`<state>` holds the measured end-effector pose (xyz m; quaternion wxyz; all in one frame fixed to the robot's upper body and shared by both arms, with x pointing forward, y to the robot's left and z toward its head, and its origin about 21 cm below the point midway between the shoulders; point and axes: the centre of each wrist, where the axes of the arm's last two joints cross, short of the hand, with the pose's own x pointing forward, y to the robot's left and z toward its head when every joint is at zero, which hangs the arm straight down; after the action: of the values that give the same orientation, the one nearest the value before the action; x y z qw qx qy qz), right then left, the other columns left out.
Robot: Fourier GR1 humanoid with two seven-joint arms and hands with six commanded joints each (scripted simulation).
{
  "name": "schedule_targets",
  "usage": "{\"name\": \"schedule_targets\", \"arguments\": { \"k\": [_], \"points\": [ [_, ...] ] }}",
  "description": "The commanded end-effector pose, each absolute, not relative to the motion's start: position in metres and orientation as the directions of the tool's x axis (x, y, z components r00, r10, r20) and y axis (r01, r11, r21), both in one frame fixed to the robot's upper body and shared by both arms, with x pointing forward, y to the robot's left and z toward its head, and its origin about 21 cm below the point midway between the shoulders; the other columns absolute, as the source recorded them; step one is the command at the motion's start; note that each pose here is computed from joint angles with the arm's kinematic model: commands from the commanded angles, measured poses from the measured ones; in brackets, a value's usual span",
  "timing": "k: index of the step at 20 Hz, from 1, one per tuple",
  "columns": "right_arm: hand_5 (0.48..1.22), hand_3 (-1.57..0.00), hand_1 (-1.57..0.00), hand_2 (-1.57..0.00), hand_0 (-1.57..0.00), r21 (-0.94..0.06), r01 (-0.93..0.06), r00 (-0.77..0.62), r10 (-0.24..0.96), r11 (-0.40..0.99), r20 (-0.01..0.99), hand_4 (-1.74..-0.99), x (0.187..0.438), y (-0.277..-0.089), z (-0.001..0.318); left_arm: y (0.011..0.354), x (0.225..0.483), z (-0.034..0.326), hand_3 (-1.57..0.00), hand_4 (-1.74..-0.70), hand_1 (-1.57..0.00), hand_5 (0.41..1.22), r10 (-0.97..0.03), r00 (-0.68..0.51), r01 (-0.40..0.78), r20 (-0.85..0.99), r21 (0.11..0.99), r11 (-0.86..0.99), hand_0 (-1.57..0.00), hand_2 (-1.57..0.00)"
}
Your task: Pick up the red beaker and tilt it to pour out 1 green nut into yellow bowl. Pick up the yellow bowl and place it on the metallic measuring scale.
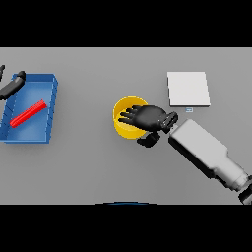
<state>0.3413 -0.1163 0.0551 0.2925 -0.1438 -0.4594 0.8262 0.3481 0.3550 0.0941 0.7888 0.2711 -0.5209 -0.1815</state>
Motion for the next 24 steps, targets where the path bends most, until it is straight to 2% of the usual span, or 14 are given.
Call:
{"name": "schedule_targets", "arguments": {
  "k": [1, 5, 7, 8, 9, 10, 12, 14, 15, 17, 19, 24],
  "points": [
    [0.735, 0.0, 0.0, 0.0, 0.0, -0.834, -0.361, -0.786, 0.617, -0.417, 0.032, -1.275, 0.343, -0.115, 0.053, 0.355, 0.347, 0.091, 0.0, -0.72, 0.0, 0.684, -0.572, 0.392, 0.006, 0.721, 0.62, 0.785, 0.0, 0.0],
    [0.763, 0.0, 0.0, 0.0, 0.0, -0.82, -0.394, -0.776, 0.629, -0.416, 0.053, -1.305, 0.344, -0.112, 0.049, 0.354, 0.346, 0.101, 0.0, -0.72, 0.0, 0.686, -0.569, 0.368, 0.0, 0.736, 0.612, 0.791, 0.0, 0.0],
    [0.81, -0.04, -0.02, -0.02, 0.0, -0.816, -0.413, -0.751, 0.658, -0.404, 0.054, -1.336, 0.347, -0.108, 0.049, 0.352, 0.346, 0.097, 0.0, -0.71, 0.0, 0.686, -0.574, 0.372, 0.005, 0.73, 0.617, 0.787, 0.0, 0.0],
    [0.842, -0.1, -0.1, -0.09, -0.11, -0.811, -0.421, -0.752, 0.657, -0.406, 0.061, -1.36, 0.348, -0.111, 0.049, 0.353, 0.345, 0.097, 0.0, -0.71, 0.0, 0.689, -0.577, 0.371, 0.006, 0.728, 0.62, 0.785, 0.0, 0.0],
    [0.873, -0.17, -0.24, -0.18, -0.29, -0.81, -0.421, -0.753, 0.655, -0.408, 0.062, -1.387, 0.347, -0.109, 0.047, 0.354, 0.345, 0.098, 0.0, -0.71, 0.0, 0.691, -0.576, 0.371, 0.005, 0.728, 0.619, 0.786, 0.0, 0.0],
    [0.943, -0.26, -0.47, -0.31, -0.54, -0.81, -0.411, -0.764, 0.643, -0.419, 0.055, -1.42, 0.348, -0.11, 0.049, 0.356, 0.345, 0.099, 0.0, -0.72, 0.0, 0.692, -0.573, 0.37, -0.003, 0.731, 0.618, 0.786, 0.0, 0.0],
    [1.043, -0.46, -0.87, -0.69, -0.91, -0.806, -0.411, -0.771, 0.634, -0.426, 0.059, -1.512, 0.349, -0.111, 0.048, 0.356, 0.346, 0.099, 0.0, -0.72, 0.0, 0.692, -0.57, 0.378, -0.007, 0.73, 0.618, 0.786, 0.0, 0.0],
    [1.107, -0.72, -1.12, -1.01, -1.15, -0.81, -0.41, -0.782, 0.618, -0.419, 0.076, -1.586, 0.349, -0.112, 0.051, 0.358, 0.347, 0.1, 0.0, -0.72, 0.0, 0.696, -0.573, 0.374, -0.006, 0.729, 0.62, 0.785, 0.0, 0.0],
    [1.13, -0.83, -1.21, -1.12, -1.23, -0.813, -0.405, -0.782, 0.619, -0.417, 0.072, -1.614, 0.348, -0.111, 0.05, 0.359, 0.345, 0.1, 0.0, -0.72, 0.0, 0.696, -0.572, 0.374, -0.002, 0.73, 0.617, 0.787, 0.0, 0.0],
    [1.163, -1.04, -1.34, -1.19, -1.36, -0.819, -0.391, -0.788, 0.612, -0.419, 0.063, -1.66, 0.348, -0.113, 0.05, 0.357, 0.347, 0.1, 0.0, -0.73, 0.0, 0.698, -0.575, 0.372, 0.002, 0.729, 0.618, 0.786, 0.0, 0.0],
    [1.184, -1.18, -1.42, -1.24, -1.43, -0.825, -0.386, -0.794, 0.604, -0.414, 0.068, -1.689, 0.35, -0.114, 0.051, 0.357, 0.347, 0.099, 0.0, -0.72, 0.0, 0.695, -0.58, 0.375, 0.004, 0.723, 0.624, 0.781, 0.0, 0.0],
    [1.209, -1.31, -1.52, -1.32, -1.53, -0.842, -0.383, -0.779, 0.622, -0.38, 0.074, -1.724, 0.35, -0.116, 0.056, 0.355, 0.345, 0.099, 0.0, -0.72, 0.0, 0.694, -0.577, 0.381, 0.017, 0.723, 0.619, 0.786, 0.0, 0.0]
  ]
}}
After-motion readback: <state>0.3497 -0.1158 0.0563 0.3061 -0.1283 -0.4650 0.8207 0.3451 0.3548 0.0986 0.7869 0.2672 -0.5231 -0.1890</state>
